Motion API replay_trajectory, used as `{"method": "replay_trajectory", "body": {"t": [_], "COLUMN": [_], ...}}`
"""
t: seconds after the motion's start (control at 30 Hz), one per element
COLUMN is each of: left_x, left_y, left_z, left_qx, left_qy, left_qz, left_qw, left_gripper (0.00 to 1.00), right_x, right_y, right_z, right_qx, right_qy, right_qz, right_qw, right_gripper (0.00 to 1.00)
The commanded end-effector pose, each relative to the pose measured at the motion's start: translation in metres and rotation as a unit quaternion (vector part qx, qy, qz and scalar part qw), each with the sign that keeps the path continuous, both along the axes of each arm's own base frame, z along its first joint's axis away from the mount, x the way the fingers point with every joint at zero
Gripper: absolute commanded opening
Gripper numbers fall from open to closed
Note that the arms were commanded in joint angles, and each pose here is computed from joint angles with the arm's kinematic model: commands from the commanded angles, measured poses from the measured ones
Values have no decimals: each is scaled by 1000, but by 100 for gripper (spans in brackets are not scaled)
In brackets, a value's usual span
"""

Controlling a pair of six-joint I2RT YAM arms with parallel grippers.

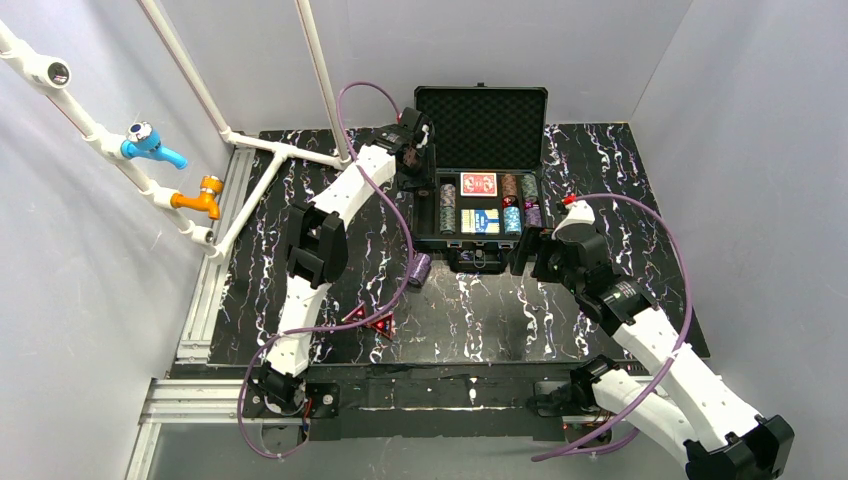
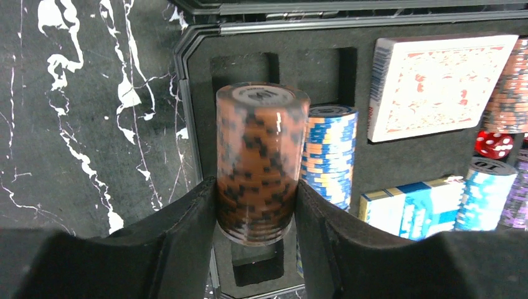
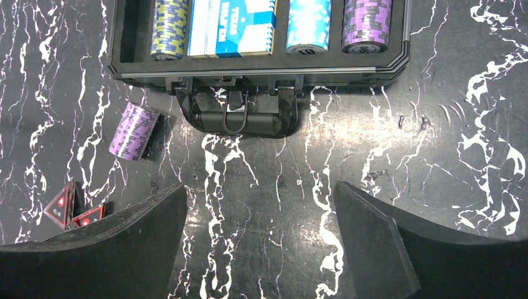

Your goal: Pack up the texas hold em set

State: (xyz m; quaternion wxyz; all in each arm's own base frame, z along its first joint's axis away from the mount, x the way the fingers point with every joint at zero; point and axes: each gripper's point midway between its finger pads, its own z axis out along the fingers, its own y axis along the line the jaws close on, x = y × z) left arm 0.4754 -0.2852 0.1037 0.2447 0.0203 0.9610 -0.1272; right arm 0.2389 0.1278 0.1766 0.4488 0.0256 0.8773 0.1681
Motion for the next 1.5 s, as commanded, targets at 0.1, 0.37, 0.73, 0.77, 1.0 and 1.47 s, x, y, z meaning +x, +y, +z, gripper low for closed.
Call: {"method": "replay_trajectory", "body": {"t": [0.1, 0.37, 0.73, 0.77, 1.0, 1.47], "left_x": [14, 10, -31, -34, -43, -14], "left_y": [-10, -6, 12, 13, 7, -8], "left_z": [26, 36, 37, 35, 19, 1], "left_qx": [-16, -14, 21, 24, 17, 12], "left_qy": [-41, -46, -37, -35, -19, -27], "left_qz": [-1, -7, -63, -69, -91, -71], "left_qw": [999, 999, 997, 997, 996, 997], "left_gripper": [58, 62, 25, 24, 18, 13], "right_x": [0, 0, 0, 0, 1, 4], "right_y": [-3, -3, 1, 2, 4, 4], "right_z": [6, 6, 4, 4, 2, -4], "right_qx": [4, 6, 14, 15, 18, 4], "right_qy": [-13, -12, -9, -8, -5, 3], "right_qz": [-7, -6, -3, -2, 1, 1], "right_qw": [1000, 1000, 1000, 1000, 1000, 1000], "right_gripper": [95, 95, 95, 95, 95, 95]}}
